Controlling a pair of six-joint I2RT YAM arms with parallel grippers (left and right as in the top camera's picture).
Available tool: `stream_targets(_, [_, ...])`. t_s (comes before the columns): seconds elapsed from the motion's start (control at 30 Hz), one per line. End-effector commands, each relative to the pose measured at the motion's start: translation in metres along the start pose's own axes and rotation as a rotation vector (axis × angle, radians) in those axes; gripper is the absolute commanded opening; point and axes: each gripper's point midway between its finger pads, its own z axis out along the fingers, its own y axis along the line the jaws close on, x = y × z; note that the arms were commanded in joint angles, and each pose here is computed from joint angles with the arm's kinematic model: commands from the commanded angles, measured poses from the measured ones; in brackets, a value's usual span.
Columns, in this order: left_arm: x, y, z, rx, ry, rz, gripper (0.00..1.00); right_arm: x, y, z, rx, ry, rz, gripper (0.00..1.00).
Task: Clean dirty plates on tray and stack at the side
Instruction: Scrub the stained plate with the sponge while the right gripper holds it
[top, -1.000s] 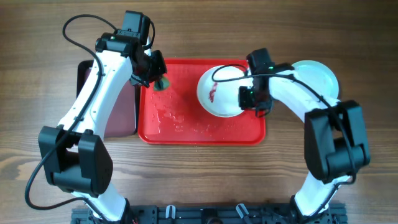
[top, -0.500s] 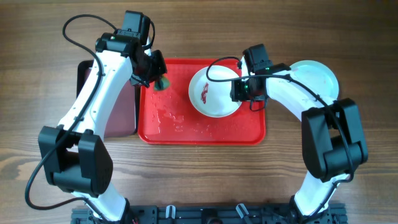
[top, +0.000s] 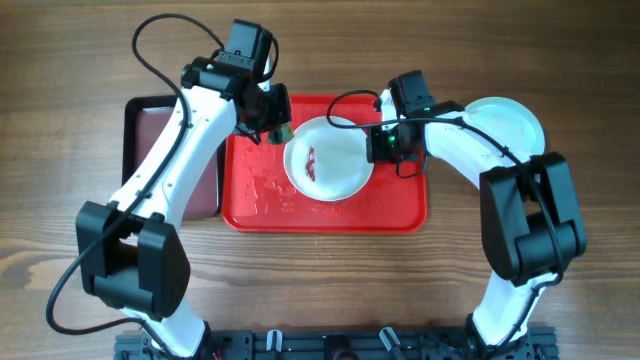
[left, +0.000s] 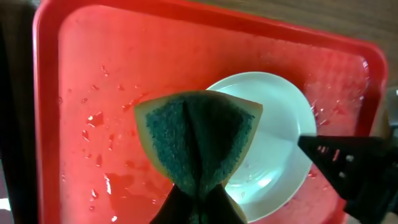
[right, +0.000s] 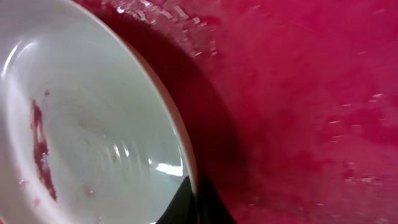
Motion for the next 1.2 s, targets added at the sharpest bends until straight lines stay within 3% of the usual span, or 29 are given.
stream_targets(0.0, [0.014, 0.013, 0.018, -0.037, 0.046, 0.098, 0.04, 0.004, 0.019, 0.007, -0.068, 0.026, 0.031, 0.04])
stream_targets(0.23, [0.037, 0.028, 0.047, -0.052, 0.083, 0.092, 0.04, -0.005, 0.034, 0.016, -0.055, -0.027, 0.145, 0.04])
stream_targets(0.53, [0.05, 0.047, 0.091, -0.062, 0.025, 0.099, 0.04, 0.002, 0.055, 0.023, -0.048, -0.03, 0.083, 0.04])
stream_targets(0.77, [0.078, 0.071, 0.115, -0.147, 0.14, 0.086, 0.04, 0.002, 0.052, 0.023, -0.033, -0.035, 0.099, 0.04])
stream_targets(0.87, [0.084, 0.051, 0.116, -0.056, 0.161, 0.114, 0.04, 0.002, 0.052, 0.023, -0.033, -0.034, 0.1, 0.04])
stream_targets(1.0, [0.108, -0.013, 0.109, 0.287, 0.25, 0.26, 0.04, 0.002, 0.052, 0.023, -0.033, -0.034, 0.103, 0.04])
stream_targets(1.17, [0.112, -0.022, 0.11, 0.287, 0.254, 0.258, 0.04, 0.002, 0.052, 0.023, -0.033, -0.034, 0.102, 0.04])
